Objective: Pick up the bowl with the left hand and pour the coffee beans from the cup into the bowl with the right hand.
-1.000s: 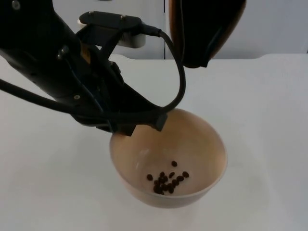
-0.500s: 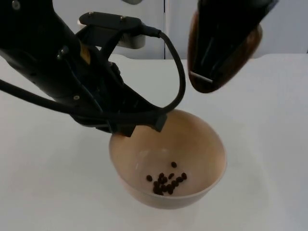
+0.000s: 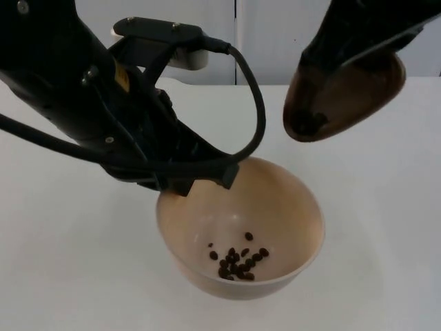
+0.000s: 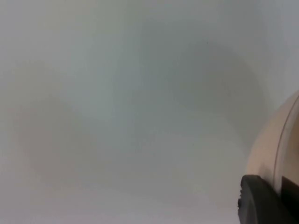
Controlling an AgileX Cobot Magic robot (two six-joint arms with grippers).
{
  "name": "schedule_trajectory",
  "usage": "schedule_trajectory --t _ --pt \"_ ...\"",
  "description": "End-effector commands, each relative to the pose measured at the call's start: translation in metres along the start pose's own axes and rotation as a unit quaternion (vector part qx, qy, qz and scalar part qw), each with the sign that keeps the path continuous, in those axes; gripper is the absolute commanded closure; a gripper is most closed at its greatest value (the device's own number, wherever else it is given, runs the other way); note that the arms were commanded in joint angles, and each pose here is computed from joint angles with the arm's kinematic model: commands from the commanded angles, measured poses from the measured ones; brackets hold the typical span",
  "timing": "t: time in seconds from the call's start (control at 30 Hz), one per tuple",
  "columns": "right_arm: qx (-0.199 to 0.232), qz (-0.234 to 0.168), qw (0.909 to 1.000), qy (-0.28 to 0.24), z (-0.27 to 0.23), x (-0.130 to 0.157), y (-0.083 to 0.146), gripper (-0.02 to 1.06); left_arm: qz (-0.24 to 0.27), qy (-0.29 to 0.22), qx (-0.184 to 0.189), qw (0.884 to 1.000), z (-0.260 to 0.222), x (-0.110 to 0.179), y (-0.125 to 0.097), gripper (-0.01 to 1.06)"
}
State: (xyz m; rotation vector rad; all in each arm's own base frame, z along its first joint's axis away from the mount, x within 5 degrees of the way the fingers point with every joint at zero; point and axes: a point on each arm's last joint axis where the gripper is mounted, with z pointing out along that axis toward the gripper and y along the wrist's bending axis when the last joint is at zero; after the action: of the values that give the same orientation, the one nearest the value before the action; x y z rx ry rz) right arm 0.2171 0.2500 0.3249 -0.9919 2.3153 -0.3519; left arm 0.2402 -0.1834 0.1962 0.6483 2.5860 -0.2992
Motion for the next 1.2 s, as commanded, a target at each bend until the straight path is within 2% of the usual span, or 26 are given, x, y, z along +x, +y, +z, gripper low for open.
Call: schedule_trajectory --t 0.0,0.23,0.37,0.47,0.7,0.77,0.9,1.17 --pt "-0.027 0.019 0.9994 -0.009 -0.001 -0.002 -0.004 1.04 -0.008 -0.009 0.005 1.000 -0.005 -0.001 -0.002 1.05" --pt "-0.061 0.047 0.9970 0.004 0.006 0.000 -0.011 1.04 -0.008 -0.007 0.005 1.000 -0.005 0.000 -0.002 1.05" --pt "-0.108 0.064 0.9919 0.017 0.012 0.002 -0.018 1.04 -0.008 -0.007 0.005 1.000 -0.005 0.000 -0.002 1.05" --pt "-0.121 0.069 0.9900 0.019 0.015 0.003 -0.021 1.04 -0.008 -0.007 0.005 1.000 -0.005 0.000 -0.002 1.05" --pt "-0.175 0.091 0.9801 0.026 0.021 0.005 -0.030 1.04 -0.008 -0.007 0.005 1.000 -0.005 0.000 -0.002 1.05" --pt "-0.200 0.105 0.9736 0.030 0.024 0.006 -0.035 1.04 -0.008 -0.007 0.005 1.000 -0.005 0.000 -0.002 1.05" --pt "-0.226 0.118 0.9665 0.030 0.027 0.008 -0.043 1.04 -0.008 -0.008 0.005 1.000 -0.005 -0.001 -0.002 1.05" --pt "-0.232 0.132 0.9630 0.038 0.031 0.011 -0.053 1.04 -0.008 -0.008 0.005 1.000 -0.005 -0.001 -0.002 1.05"
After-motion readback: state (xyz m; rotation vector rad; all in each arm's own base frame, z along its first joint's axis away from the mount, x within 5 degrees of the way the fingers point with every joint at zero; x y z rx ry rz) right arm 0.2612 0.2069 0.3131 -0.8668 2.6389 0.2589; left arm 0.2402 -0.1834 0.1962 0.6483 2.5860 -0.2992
